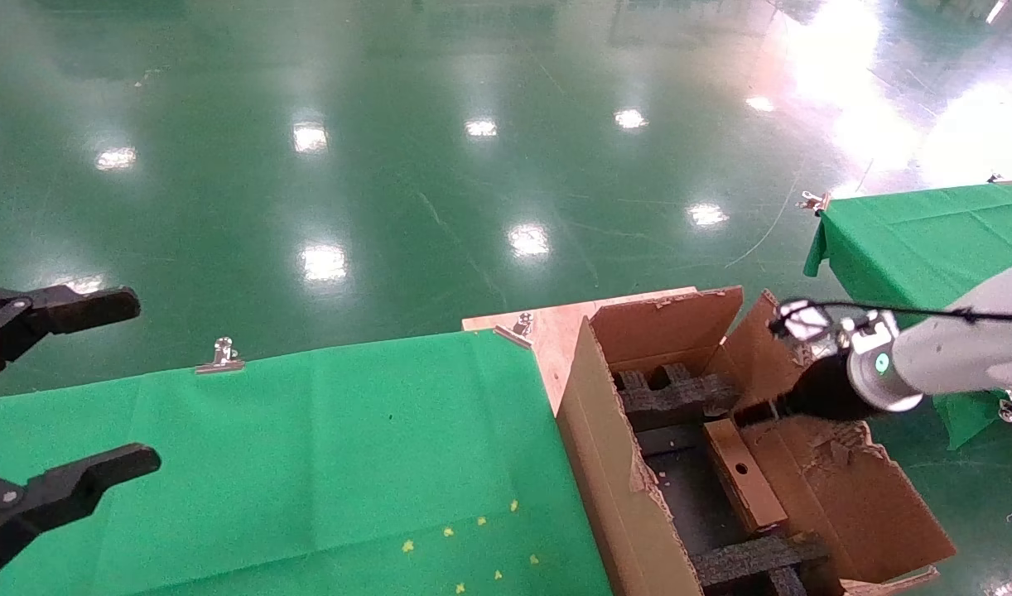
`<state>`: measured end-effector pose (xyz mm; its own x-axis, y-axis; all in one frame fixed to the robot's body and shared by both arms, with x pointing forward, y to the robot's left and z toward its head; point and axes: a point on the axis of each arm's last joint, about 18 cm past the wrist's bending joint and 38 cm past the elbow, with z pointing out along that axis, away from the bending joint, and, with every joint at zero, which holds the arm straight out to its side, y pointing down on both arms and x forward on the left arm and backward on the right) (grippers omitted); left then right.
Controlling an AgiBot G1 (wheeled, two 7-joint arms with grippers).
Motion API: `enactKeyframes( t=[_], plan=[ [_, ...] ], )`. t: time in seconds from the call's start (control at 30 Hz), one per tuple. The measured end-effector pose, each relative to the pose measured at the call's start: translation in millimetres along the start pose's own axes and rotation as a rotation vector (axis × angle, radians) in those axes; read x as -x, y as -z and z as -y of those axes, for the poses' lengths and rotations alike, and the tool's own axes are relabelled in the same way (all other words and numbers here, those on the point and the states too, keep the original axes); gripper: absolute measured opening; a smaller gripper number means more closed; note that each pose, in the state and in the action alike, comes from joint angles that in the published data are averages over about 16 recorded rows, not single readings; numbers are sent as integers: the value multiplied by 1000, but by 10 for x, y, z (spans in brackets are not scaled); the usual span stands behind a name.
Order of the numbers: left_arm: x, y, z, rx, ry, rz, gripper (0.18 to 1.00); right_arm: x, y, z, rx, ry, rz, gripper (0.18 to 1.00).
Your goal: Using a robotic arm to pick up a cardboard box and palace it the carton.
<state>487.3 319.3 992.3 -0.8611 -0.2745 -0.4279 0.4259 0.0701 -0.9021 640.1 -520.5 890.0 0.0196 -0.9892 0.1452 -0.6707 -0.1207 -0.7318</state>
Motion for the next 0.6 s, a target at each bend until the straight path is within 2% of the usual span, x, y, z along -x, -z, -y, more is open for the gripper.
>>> enactKeyframes(
  t=[0.17,0.33,0.6],
  plan=[
    [0,0,0,0,0,0,1001,131,345,337,-116,43,73,861],
    [0,0,0,0,0,0,1001,401,775,617,-243,108,203,926],
    [0,0,0,0,0,0,1001,915,1392,760,-384,216,455,986]
  ],
)
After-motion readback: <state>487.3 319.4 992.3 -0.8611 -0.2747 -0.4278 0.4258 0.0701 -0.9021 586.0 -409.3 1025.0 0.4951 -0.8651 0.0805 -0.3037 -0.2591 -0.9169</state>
